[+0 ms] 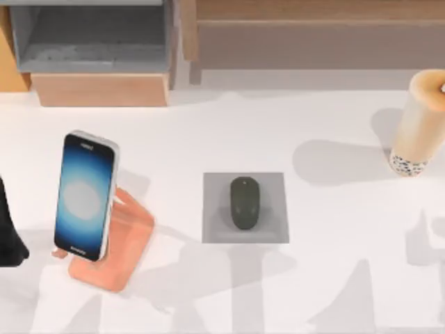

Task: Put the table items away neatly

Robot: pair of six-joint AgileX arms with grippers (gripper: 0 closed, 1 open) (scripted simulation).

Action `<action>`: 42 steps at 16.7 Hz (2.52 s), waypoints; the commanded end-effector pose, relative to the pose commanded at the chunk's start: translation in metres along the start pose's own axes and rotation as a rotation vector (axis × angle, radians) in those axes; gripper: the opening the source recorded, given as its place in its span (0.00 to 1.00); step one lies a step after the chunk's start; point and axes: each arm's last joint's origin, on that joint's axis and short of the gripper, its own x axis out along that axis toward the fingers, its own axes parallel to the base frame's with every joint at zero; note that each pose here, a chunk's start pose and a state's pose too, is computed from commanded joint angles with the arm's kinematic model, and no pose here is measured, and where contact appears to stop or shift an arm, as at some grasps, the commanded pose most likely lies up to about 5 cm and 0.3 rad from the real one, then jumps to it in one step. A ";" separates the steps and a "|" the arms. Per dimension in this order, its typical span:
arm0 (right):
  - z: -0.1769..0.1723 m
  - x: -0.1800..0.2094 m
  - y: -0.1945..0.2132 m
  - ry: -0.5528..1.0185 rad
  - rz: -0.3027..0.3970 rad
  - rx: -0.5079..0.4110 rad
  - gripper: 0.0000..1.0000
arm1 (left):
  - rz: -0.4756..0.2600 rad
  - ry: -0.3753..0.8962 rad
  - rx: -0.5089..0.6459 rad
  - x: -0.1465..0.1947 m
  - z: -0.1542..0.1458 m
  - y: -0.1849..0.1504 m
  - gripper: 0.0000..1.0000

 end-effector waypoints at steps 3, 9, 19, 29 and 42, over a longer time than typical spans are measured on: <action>-0.012 0.019 0.004 0.121 -0.008 -0.005 1.00 | 0.000 0.000 0.000 0.000 0.000 0.000 1.00; -0.012 0.066 0.021 0.098 -0.010 -0.043 1.00 | 0.000 0.000 0.000 0.000 0.000 0.000 1.00; 0.005 0.129 0.052 -0.172 -0.012 -0.058 1.00 | 0.000 0.000 0.000 0.000 0.000 0.000 1.00; 0.008 0.147 0.052 -0.174 -0.012 -0.058 1.00 | 0.000 0.000 0.000 0.000 0.000 0.000 1.00; 0.010 0.159 0.052 -0.172 -0.012 -0.058 0.47 | 0.000 0.000 0.000 0.000 0.000 0.000 1.00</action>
